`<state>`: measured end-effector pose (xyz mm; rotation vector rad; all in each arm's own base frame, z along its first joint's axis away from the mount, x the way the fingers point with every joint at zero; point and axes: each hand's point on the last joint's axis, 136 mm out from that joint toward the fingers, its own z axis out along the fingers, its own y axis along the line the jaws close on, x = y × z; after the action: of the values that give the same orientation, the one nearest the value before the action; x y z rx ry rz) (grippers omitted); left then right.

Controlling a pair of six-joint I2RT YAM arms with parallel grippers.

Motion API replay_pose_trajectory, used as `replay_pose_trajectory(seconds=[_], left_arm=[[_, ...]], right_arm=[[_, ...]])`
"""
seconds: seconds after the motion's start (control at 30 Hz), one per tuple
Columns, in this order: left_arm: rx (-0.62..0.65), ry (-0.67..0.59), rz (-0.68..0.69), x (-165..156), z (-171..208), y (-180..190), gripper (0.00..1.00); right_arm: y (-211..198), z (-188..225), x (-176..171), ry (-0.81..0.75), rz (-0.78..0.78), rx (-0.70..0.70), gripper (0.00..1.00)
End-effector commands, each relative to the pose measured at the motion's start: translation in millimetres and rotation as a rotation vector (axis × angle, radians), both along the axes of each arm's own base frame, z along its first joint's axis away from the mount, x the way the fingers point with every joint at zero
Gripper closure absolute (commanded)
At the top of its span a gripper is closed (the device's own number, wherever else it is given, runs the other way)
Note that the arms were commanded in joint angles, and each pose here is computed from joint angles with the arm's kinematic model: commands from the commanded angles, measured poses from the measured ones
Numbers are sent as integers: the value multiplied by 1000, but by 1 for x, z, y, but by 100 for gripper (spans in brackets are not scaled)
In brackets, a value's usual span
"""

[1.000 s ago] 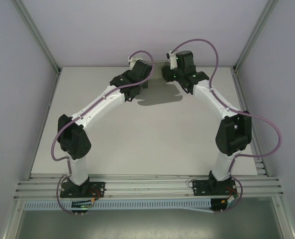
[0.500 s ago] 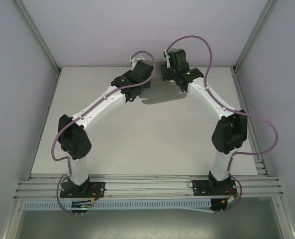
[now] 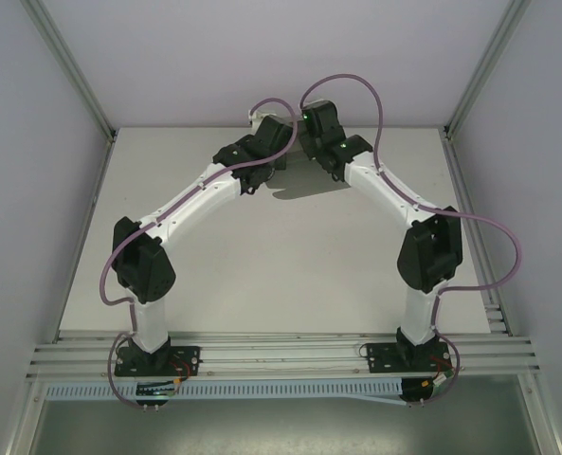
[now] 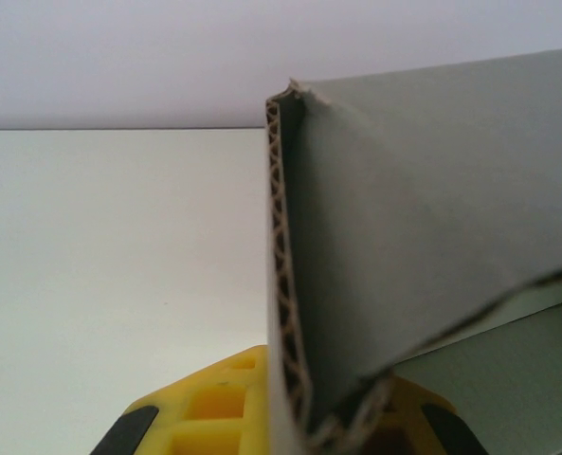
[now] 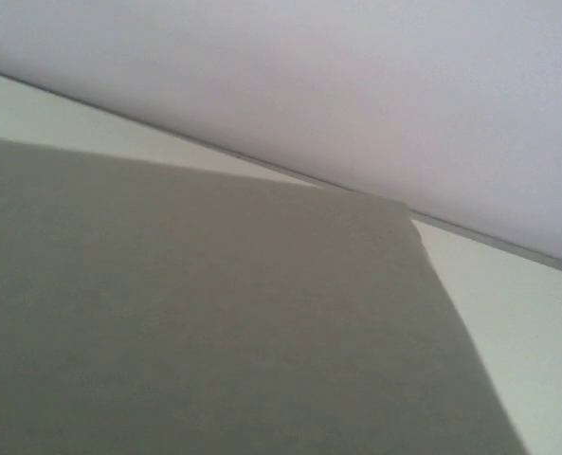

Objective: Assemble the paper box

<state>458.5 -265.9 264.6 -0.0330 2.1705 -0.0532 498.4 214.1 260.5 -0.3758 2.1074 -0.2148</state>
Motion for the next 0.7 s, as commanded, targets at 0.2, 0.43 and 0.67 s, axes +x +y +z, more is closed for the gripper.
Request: replay_pose_trajectory(seconds=[0.2, 0.43, 0.67], left_arm=[[-4, -84, 79, 4, 48, 25, 100], [-13, -72, 77, 1, 46, 25, 100], [16, -100, 89, 0, 58, 33, 100]], right_arm=[[-99, 1, 10, -133, -599, 301, 100], [-85, 0, 22, -94, -562, 389, 100], [-51, -9, 22, -37, -186, -114, 100]])
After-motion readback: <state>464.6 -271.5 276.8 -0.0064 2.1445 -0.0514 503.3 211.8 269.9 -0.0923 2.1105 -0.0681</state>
